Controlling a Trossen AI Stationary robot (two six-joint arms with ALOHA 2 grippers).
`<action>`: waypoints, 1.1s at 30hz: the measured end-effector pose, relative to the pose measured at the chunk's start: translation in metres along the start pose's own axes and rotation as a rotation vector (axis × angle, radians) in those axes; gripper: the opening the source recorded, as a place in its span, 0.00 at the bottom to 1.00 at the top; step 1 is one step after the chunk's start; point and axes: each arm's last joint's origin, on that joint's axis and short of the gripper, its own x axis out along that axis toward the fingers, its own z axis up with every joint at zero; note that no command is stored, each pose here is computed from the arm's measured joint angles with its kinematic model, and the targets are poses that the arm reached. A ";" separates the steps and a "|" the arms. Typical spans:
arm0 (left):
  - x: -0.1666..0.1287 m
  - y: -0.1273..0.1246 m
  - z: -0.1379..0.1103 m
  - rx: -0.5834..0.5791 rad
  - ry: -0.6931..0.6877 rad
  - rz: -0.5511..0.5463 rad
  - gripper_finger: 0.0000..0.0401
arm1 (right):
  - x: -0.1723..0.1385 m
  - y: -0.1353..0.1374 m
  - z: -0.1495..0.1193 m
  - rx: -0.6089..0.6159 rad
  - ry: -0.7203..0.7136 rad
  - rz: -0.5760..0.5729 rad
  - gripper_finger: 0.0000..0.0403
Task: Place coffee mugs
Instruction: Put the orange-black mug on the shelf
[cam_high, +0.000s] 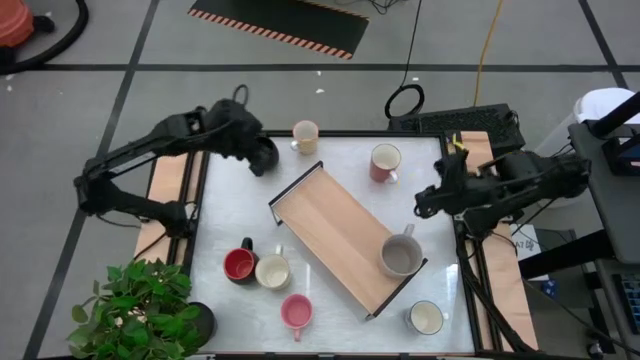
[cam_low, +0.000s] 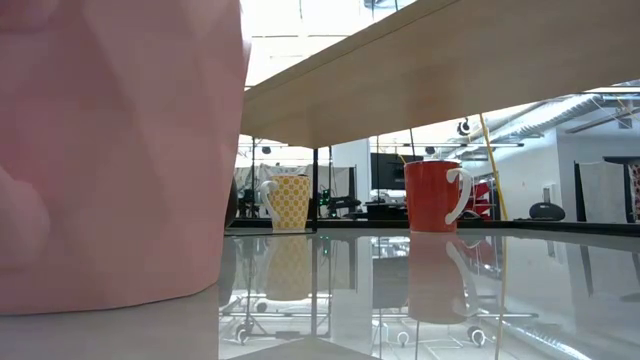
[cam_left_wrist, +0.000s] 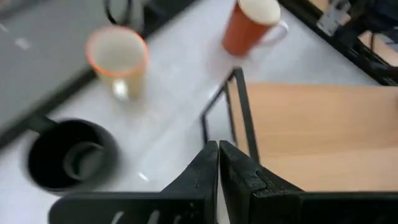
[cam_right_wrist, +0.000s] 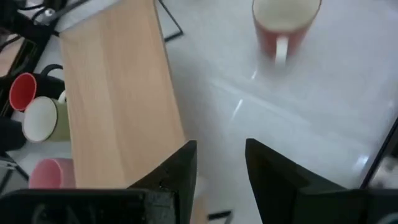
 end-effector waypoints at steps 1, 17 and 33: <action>0.005 0.001 0.001 -0.018 0.021 -0.020 0.05 | -0.001 -0.003 0.002 -0.024 -0.005 0.004 0.31; -0.001 -0.028 -0.049 -0.413 0.529 -0.043 0.05 | -0.018 -0.036 0.018 -0.346 -0.081 0.019 0.31; -0.016 -0.056 -0.085 -0.297 0.735 0.062 0.43 | -0.011 -0.037 0.036 -0.372 -0.150 -0.059 0.31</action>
